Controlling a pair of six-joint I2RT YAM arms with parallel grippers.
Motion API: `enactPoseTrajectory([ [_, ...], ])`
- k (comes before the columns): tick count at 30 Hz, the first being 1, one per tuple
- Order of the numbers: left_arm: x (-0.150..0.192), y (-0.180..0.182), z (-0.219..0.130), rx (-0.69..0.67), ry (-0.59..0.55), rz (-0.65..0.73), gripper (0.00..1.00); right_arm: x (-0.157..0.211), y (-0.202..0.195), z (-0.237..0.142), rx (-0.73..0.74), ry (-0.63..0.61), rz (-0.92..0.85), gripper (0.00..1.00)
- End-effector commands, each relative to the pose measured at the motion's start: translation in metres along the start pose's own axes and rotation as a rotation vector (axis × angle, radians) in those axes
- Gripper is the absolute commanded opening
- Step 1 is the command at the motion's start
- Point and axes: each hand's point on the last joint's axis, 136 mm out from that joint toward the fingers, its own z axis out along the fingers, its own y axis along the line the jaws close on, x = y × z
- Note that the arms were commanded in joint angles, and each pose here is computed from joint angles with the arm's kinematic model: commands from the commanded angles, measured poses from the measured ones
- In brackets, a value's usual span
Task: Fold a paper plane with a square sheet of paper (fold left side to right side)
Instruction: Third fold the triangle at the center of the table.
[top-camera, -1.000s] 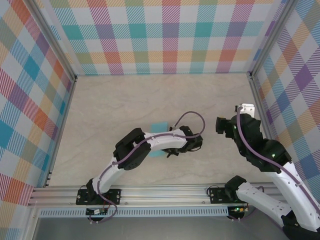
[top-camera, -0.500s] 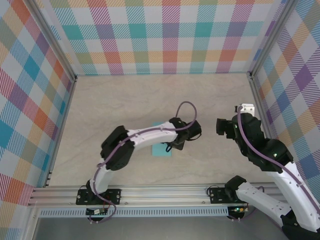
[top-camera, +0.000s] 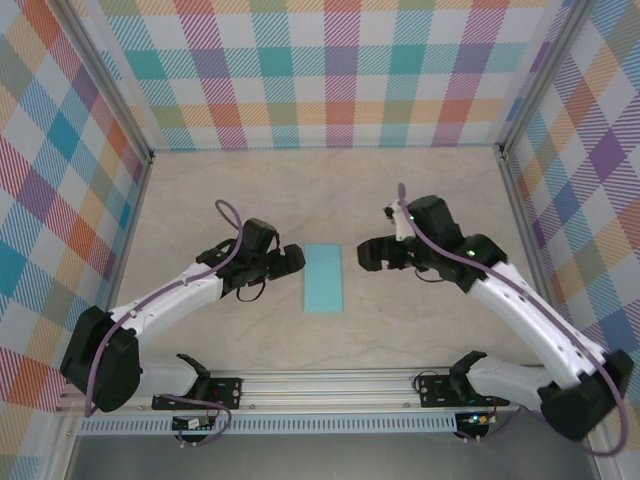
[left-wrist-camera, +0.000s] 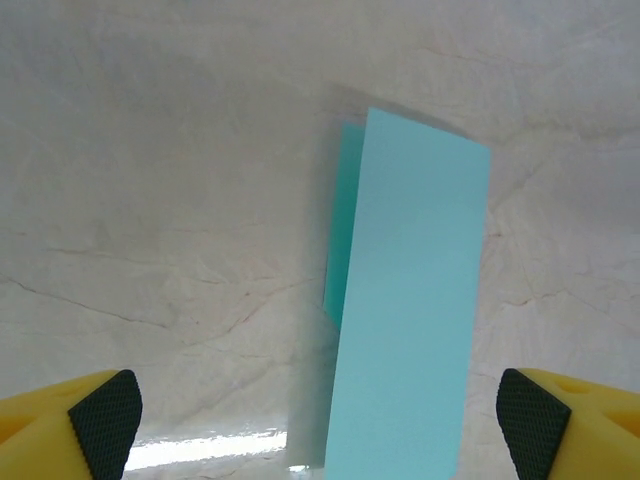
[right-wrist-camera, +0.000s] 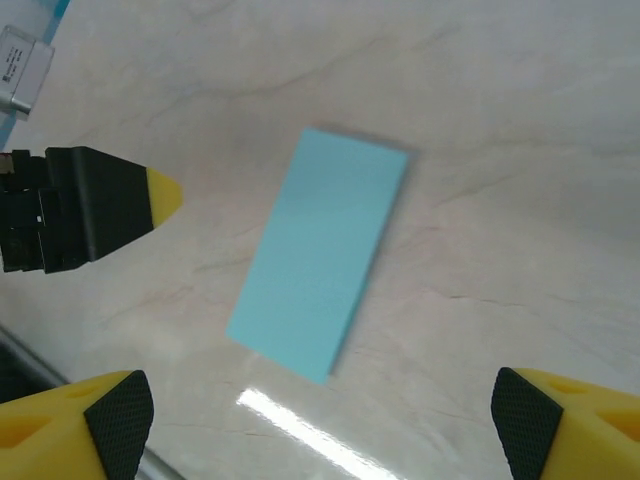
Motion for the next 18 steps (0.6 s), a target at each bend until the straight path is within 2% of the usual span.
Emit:
enactPoseTrajectory([
  [1, -0.005, -0.034, -0.002, 0.263, -0.001, -0.062, 0.94, -0.002, 0.03, 0.032, -0.29, 0.057, 0.09, 0.91],
  [7, 0.01, -0.038, 0.024, 0.348, 0.078, -0.12, 0.94, -0.02, 0.02, 0.092, -0.515, 0.098, 0.215, 0.89],
  [11, 0.015, -0.034, 0.042, 0.329, 0.116, -0.139, 0.93, -0.024, 0.002, 0.128, -0.499, 0.114, 0.249, 0.89],
  [18, 0.022, -0.027, 0.063, 0.306, 0.157, -0.173, 0.92, -0.025, -0.008, 0.163, -0.499, 0.157, 0.28, 0.89],
])
